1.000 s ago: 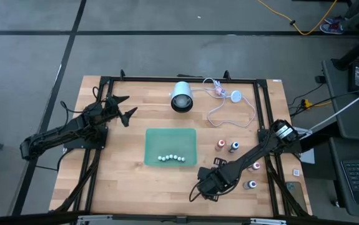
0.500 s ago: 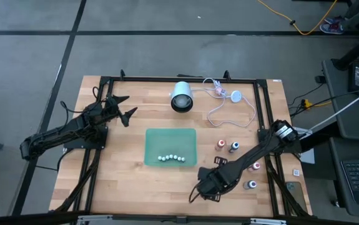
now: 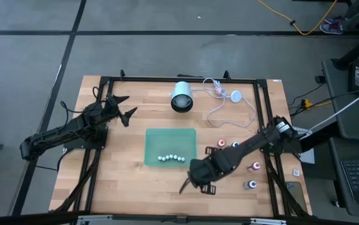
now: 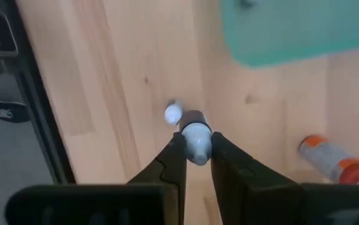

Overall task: Pick & Place food coloring
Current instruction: Put the right small black food coloring bottle into the bin

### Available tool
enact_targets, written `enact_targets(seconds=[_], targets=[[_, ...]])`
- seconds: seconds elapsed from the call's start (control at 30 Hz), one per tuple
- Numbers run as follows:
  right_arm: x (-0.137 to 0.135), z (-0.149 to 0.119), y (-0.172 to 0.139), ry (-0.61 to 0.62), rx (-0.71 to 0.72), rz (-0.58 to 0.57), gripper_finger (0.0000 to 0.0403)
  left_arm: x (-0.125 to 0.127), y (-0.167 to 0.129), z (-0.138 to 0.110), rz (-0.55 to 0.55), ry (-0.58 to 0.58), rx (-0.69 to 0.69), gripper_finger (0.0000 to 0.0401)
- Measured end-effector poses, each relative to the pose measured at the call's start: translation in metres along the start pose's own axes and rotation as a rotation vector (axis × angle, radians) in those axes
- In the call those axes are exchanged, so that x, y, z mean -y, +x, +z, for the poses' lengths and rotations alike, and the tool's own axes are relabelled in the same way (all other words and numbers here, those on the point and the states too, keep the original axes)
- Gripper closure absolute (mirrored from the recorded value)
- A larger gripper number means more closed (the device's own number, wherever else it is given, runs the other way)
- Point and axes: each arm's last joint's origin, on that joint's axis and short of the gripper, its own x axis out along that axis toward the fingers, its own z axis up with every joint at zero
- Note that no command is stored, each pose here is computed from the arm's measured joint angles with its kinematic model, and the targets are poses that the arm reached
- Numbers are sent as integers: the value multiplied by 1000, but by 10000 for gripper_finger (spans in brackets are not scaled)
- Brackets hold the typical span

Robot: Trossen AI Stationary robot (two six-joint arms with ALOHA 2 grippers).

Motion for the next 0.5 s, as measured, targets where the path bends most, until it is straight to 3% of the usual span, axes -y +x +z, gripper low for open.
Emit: enact_targets(seconds=[0.5], targets=[[50, 48, 4, -5, 57, -1, 347, 0, 0, 0, 0, 0, 0, 40]])
